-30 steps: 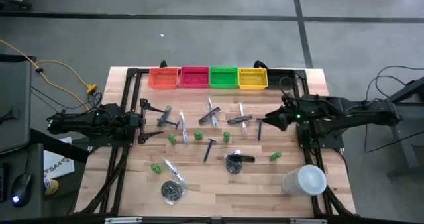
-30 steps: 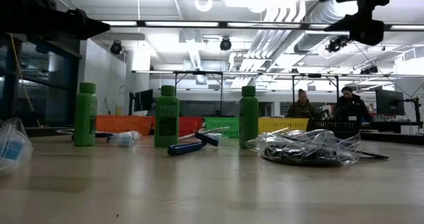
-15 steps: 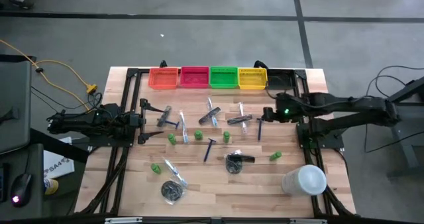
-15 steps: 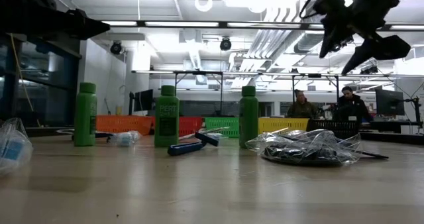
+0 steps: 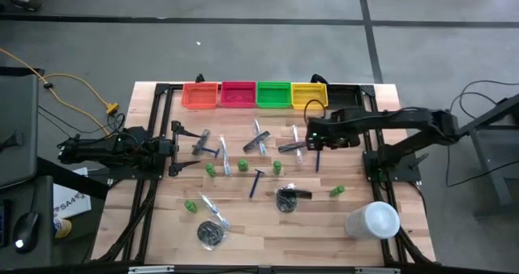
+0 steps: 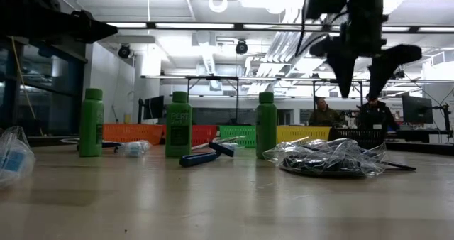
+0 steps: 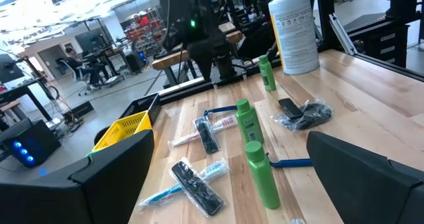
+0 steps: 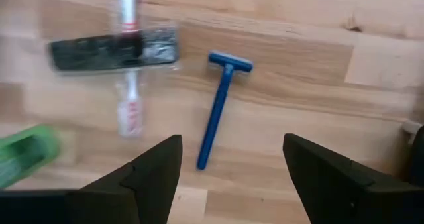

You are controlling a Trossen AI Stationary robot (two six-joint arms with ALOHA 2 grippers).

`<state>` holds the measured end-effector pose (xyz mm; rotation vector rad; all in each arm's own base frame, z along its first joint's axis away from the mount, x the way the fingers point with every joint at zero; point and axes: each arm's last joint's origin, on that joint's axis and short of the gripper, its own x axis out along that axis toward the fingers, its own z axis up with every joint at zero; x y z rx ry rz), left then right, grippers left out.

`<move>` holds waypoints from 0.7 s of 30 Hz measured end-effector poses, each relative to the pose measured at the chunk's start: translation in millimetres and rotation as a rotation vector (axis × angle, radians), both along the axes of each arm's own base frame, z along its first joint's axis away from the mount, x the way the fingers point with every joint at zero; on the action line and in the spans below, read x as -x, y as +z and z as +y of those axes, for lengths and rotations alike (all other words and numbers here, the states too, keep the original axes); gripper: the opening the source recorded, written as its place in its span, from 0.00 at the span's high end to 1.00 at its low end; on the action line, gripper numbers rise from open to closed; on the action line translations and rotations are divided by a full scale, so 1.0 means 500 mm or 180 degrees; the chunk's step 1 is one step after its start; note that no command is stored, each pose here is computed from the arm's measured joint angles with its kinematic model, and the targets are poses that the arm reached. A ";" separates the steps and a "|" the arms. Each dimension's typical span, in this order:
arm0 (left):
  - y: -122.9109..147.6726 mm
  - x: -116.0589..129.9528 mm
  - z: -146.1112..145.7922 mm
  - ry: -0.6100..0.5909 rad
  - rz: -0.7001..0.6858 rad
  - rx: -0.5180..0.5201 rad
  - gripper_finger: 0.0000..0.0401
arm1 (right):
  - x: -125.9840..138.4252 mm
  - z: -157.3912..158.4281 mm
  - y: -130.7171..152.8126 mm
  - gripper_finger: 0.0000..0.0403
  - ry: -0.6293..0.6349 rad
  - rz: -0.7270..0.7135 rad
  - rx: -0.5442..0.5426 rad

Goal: Pick & Place Travel size toiletries
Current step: Put the blue razor into the black bin

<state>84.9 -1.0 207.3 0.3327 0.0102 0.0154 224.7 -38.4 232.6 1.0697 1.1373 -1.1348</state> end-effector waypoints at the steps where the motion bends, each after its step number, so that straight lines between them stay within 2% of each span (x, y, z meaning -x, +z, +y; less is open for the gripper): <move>1: 0.000 0.000 0.000 0.0000 0.0003 0.0000 0.01 | -0.006 -0.002 -0.010 0.36 -0.0011 0.0065 -0.0004; 10: -0.005 0.000 0.000 0.0000 0.0071 -0.0002 0.01 | -0.036 -0.007 -0.071 0.36 -0.0073 0.0481 -0.0031; 21: -0.004 0.000 0.000 0.0000 0.0069 -0.0002 0.01 | -0.032 0.001 -0.109 0.36 -0.0268 0.0443 0.0001</move>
